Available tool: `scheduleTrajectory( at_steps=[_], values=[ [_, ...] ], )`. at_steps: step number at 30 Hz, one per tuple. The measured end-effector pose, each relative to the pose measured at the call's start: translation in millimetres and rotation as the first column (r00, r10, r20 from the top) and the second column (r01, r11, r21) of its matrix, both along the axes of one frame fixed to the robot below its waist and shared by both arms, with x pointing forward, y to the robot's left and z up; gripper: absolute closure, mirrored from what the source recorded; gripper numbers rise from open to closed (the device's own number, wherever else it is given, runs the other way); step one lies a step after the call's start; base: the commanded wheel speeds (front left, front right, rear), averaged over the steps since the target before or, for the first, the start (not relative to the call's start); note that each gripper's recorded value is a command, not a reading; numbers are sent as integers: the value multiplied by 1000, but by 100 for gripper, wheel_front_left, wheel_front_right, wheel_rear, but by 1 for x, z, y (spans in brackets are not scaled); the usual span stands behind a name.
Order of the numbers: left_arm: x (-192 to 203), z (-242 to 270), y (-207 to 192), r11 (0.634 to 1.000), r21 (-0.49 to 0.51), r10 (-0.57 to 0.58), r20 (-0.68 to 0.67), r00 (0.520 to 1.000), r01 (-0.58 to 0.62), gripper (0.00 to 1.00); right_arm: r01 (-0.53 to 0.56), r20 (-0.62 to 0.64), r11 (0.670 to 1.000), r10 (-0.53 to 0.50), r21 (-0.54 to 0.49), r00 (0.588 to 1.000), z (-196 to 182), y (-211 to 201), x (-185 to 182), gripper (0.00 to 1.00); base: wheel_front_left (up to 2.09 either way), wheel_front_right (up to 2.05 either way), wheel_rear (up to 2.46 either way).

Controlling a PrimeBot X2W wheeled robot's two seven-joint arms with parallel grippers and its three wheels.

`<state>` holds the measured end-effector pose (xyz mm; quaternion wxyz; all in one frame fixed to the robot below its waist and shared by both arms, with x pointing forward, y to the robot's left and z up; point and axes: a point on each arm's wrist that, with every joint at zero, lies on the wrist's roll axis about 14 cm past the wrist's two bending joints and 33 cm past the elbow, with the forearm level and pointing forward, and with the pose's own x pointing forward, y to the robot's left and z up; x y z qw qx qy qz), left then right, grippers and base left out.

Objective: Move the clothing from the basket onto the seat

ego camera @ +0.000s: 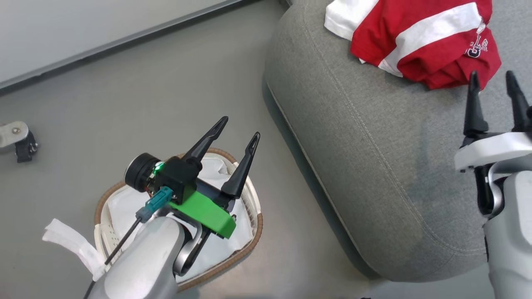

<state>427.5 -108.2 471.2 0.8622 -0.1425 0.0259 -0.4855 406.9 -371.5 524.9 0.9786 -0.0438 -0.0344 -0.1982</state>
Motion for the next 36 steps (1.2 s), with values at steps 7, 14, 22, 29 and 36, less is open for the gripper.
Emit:
scheduleTrajectory(
  at_steps=[7,14,22,29,36],
  values=[
    [8,10,32,988,25,152,23,988,-152,0,-120,23,991,119,50,993,-1,45,2,0,0,0,0],
    [11,-2,96,930,82,359,1,933,-358,0,-238,25,961,237,138,971,-18,99,16,0,0,0,0],
    [-4,-17,176,814,161,568,-15,823,-559,0,-356,37,919,355,170,934,-22,152,21,0,0,0,0],
    [-31,-29,229,704,211,699,-35,714,-679,0,-408,46,893,407,187,912,-23,176,11,0,0,0,0],
    [-59,-31,271,600,223,793,-39,608,-769,0,-471,33,856,475,212,879,-31,204,-4,0,0,0,0]
  ],
)
